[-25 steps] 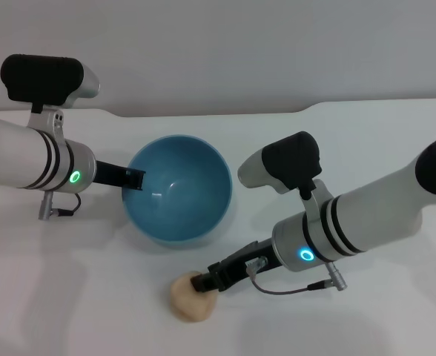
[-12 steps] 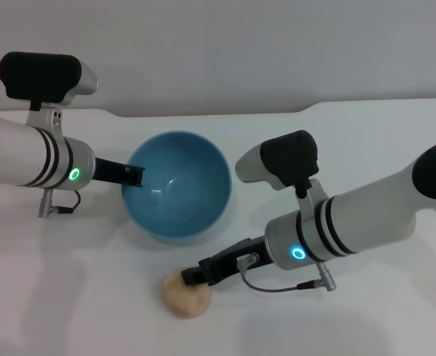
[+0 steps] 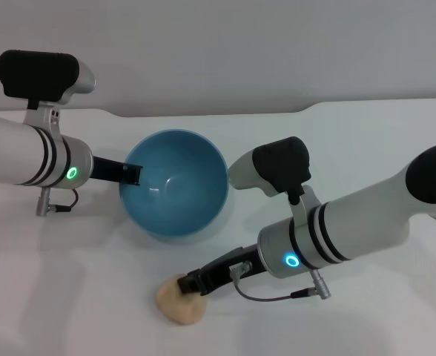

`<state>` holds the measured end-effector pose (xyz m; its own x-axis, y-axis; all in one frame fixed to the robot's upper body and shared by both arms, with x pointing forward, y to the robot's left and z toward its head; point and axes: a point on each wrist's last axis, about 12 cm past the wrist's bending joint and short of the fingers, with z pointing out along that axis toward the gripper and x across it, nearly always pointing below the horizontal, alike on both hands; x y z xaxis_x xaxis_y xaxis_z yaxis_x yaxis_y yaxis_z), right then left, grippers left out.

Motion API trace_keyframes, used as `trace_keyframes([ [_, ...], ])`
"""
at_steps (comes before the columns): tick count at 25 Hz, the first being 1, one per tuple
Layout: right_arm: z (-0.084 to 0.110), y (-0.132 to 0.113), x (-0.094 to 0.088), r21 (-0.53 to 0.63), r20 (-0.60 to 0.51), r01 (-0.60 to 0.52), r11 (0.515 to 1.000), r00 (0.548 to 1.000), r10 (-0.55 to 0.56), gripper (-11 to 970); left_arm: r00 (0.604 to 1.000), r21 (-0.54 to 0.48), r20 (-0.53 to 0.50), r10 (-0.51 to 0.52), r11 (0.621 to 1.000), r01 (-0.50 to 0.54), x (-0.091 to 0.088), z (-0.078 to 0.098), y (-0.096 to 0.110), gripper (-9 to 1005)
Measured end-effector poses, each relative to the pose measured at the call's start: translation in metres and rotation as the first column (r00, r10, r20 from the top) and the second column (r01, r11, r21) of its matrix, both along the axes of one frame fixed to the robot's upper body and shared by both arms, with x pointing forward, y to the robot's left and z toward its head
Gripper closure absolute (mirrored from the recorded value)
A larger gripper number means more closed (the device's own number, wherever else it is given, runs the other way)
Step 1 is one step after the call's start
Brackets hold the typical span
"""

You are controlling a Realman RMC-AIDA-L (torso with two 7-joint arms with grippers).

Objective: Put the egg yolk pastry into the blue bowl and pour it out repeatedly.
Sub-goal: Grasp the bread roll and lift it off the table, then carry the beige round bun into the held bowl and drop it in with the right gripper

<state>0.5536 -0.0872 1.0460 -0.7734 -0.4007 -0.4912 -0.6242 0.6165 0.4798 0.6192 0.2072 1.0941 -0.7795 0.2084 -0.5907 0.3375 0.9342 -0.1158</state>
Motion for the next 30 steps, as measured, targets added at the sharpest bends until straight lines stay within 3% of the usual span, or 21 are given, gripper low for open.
trace_keyframes([
  [1,0.0,0.0,0.0,-0.001,-0.003,0.001,1.0,1.0,-0.001,658,1.0,0.001,0.0,0.0,1.0,0.0,0.0,0.0,0.0,994],
  [4,-0.001,0.001,-0.002,-0.005,-0.007,-0.006,1.0,1.0,0.006,818,1.0,0.001,0.001,-0.001,1.0,0.001,0.0,0.0,0.0,994],
  [9,0.002,0.004,-0.004,0.005,-0.007,-0.024,1.0,1.0,0.024,882,1.0,0.002,0.001,-0.002,1.0,0.002,0.0,0.0,0.0,993],
  [19,0.019,0.009,-0.005,0.07,-0.022,-0.06,0.996,0.998,0.062,916,0.999,0.034,-0.034,-0.021,0.999,0.023,-0.002,0.0,0.001,992],
  [30,0.063,-0.003,0.004,0.216,0.07,-0.047,0.975,0.997,0.033,957,0.993,0.098,-0.104,-0.052,0.993,0.062,-0.003,0.006,0.0,991],
])
